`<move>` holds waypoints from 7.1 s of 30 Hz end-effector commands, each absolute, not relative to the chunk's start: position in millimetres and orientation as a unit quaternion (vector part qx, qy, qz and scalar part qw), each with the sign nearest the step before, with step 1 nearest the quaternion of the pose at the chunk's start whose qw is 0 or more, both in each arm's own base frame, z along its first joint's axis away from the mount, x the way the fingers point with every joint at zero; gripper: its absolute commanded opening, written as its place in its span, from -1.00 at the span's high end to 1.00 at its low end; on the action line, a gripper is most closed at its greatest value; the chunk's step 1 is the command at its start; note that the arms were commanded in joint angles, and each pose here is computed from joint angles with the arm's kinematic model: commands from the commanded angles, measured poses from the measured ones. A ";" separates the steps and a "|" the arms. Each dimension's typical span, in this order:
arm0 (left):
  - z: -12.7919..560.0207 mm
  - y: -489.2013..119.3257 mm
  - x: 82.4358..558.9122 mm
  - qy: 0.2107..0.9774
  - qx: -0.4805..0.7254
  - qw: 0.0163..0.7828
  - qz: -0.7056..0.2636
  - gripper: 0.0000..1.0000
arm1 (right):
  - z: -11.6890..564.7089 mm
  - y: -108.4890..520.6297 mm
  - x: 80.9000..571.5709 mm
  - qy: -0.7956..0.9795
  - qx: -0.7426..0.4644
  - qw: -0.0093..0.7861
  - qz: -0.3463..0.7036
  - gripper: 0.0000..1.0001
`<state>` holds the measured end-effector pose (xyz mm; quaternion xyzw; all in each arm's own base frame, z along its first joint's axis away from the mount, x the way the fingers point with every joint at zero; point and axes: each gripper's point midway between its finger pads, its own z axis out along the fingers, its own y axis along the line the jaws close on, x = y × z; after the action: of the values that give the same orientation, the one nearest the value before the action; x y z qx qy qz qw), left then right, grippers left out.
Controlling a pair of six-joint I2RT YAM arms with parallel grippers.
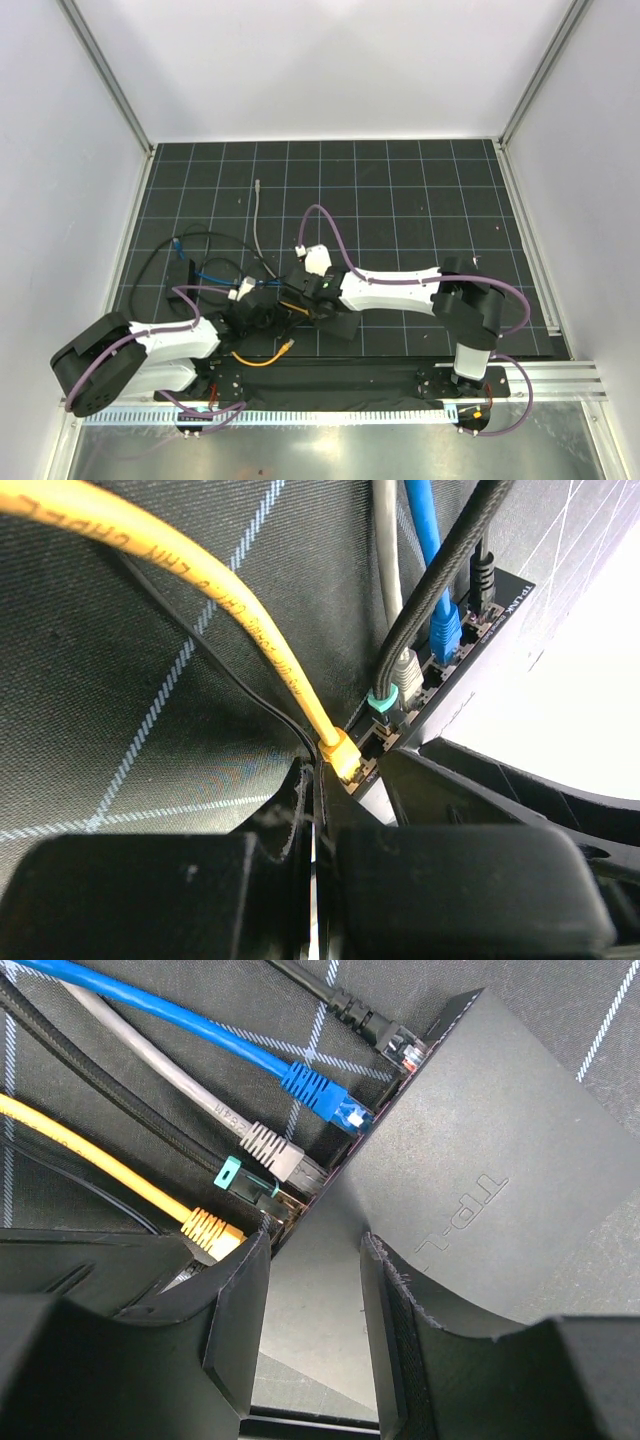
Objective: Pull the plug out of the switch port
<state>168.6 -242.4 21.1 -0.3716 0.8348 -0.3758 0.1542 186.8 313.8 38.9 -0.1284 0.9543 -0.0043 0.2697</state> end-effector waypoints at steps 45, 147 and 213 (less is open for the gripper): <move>-0.2 -208.4 169.9 0.856 -0.379 0.186 -0.299 1.00 | 27.6 328.2 150.2 0.952 -0.177 0.245 0.047 -0.28; 142.6 -135.6 187.9 0.861 -0.243 0.393 -0.212 1.00 | -40.1 290.8 100.4 0.959 -0.252 0.128 -0.020 -0.20; 21.2 16.5 135.5 0.777 -0.602 0.155 0.098 0.35 | 0.4 307.8 98.7 0.945 -0.276 0.131 0.119 -0.22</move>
<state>126.2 10.8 24.0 -0.5937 0.7876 0.0977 0.1328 126.9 366.4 45.7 -0.2586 0.9166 0.2113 0.2198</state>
